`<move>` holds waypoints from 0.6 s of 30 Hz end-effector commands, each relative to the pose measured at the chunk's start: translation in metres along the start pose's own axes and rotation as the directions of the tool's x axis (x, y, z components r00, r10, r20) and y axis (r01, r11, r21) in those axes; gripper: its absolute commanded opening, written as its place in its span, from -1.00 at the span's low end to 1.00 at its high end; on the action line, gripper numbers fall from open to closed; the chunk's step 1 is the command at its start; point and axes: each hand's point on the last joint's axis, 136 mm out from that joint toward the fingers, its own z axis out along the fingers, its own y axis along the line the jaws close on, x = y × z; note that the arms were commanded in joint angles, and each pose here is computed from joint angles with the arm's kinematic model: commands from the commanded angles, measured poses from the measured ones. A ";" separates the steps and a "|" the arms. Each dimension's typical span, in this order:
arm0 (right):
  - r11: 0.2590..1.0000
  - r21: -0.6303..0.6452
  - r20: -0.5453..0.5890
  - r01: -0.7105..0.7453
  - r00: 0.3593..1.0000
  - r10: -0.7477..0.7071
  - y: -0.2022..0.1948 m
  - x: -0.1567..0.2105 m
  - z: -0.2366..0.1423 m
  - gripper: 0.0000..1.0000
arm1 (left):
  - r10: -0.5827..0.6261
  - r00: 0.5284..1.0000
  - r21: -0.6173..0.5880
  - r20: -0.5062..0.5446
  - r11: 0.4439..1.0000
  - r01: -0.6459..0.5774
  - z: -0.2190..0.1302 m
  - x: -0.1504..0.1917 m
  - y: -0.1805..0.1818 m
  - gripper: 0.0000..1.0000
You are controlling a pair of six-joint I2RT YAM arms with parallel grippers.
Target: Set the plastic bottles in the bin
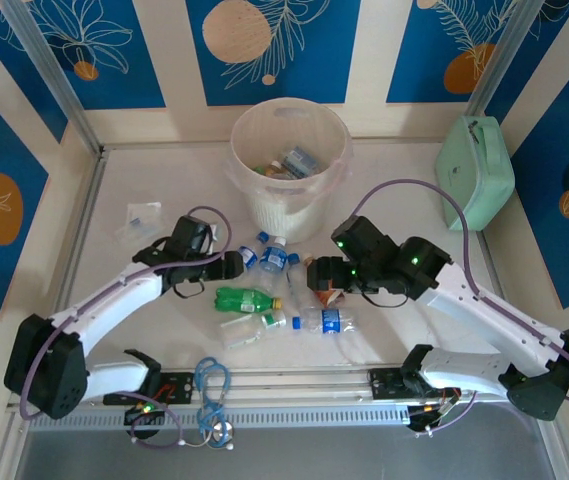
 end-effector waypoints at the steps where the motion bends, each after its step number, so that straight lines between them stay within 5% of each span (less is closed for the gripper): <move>1: 0.999 -0.030 -0.006 -0.028 1.000 0.027 0.005 0.002 0.001 0.70 | 0.074 0.997 -0.006 0.023 0.997 -0.074 0.009 -0.011 -0.004 0.65; 18: 0.997 -0.056 -0.016 -0.055 0.998 0.054 0.009 0.004 0.003 0.74 | 0.160 0.987 -0.023 -0.019 0.987 -0.160 0.059 -0.015 0.001 0.69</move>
